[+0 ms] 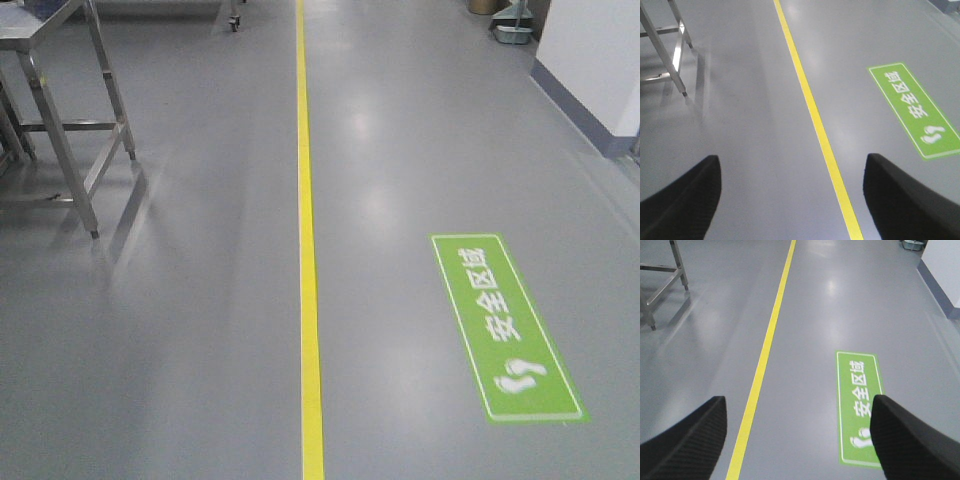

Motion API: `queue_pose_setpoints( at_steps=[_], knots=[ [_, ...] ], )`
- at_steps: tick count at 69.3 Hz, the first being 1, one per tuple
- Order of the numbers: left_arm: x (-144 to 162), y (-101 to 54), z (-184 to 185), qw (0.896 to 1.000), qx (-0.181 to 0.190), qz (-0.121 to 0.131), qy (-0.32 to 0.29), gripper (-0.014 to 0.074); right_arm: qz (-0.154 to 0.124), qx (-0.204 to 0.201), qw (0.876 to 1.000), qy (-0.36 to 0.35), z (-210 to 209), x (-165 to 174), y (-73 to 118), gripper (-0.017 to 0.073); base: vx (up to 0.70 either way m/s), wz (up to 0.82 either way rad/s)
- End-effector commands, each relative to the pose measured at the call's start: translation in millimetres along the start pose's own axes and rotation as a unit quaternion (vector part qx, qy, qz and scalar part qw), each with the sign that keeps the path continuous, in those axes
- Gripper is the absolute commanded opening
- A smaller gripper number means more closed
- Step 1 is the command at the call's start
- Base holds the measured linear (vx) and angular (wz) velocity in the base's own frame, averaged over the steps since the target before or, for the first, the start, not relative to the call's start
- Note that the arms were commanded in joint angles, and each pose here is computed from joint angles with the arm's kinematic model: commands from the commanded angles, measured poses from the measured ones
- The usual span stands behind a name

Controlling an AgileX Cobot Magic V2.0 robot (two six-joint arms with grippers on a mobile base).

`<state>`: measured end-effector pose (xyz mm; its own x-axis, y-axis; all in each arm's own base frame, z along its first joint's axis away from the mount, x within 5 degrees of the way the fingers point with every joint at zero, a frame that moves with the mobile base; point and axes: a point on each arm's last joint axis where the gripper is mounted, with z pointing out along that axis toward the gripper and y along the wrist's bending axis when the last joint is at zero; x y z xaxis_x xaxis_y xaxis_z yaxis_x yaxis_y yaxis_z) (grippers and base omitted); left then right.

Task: Move and align brake pads A on conveyor
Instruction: 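Drive along the yellow floor line down the corridor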

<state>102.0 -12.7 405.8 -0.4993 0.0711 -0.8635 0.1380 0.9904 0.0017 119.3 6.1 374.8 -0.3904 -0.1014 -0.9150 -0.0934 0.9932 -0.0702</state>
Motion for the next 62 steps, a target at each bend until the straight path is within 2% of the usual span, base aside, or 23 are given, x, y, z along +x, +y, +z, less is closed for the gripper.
queue_pose_setpoints(
  at_steps=[1, 62],
  knots=[
    [-10.3, -0.8, -3.4, 0.999, 0.003, -0.001, -0.04, 0.054, -0.006, 0.008, 0.999, -0.041, -3.6, -12.6, -1.9, 0.0558, 0.77, 0.13],
    [-10.1, -0.8, -3.3, 0.999, 0.003, -0.001, -0.04, 0.054, -0.006, 0.007, 0.999, -0.033, -3.5, -11.1, -1.8, 0.0558, 0.78, 0.01]
  ],
)
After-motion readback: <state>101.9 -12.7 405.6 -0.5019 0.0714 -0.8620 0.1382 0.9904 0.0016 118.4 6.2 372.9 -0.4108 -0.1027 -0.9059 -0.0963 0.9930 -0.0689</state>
